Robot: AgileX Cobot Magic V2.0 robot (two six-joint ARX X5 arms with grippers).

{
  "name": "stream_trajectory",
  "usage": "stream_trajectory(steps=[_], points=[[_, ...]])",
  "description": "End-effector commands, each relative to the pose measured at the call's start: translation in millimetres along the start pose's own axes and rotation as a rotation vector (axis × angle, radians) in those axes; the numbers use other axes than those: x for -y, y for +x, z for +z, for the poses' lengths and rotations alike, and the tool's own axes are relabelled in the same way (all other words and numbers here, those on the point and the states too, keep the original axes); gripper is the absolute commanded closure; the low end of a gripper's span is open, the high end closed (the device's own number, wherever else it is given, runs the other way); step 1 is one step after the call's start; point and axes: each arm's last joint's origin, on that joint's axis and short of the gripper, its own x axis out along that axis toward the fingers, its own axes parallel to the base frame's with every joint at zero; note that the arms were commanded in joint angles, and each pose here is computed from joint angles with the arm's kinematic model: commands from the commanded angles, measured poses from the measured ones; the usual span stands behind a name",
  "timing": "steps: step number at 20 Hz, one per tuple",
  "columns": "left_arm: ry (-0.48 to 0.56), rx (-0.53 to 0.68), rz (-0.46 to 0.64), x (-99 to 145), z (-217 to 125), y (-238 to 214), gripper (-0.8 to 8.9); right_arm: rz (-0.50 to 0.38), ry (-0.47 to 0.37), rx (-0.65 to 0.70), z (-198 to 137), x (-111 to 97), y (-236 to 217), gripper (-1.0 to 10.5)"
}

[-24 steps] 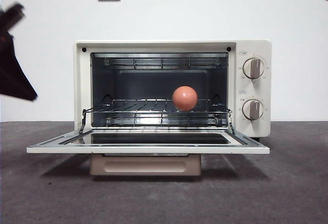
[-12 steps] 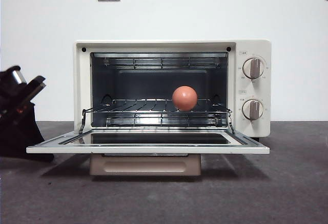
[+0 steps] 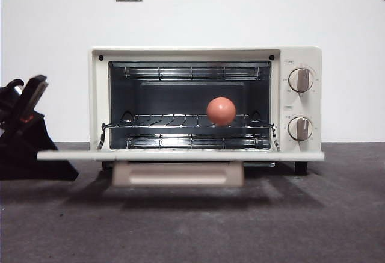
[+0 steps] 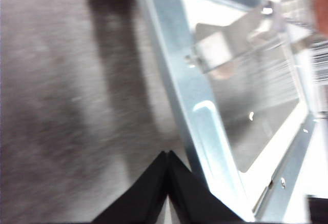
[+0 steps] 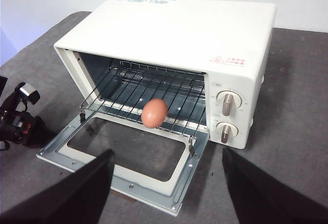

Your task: Eggoven

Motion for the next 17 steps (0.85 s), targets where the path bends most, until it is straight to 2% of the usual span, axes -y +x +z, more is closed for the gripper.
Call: stream_trajectory(steps=[1,7,13,17], points=[[0.016,0.007,-0.112,6.2,7.8,4.5,8.07,0.011,0.012,0.015,3.6,-1.5,-2.1,6.1],[0.026,0.119,-0.172,15.8,28.0,2.0,8.07,0.004,0.008,-0.007,1.4,-0.8,-2.0,6.1],[0.072,0.343,-0.250,32.8,54.2,-10.1,8.07,-0.008,0.016,-0.039,-1.8,0.5,-2.1,6.1],[0.082,0.384,-0.273,38.9,58.4,-15.0,8.07,-0.013,0.013,-0.053,-3.2,1.0,-2.2,6.1]])
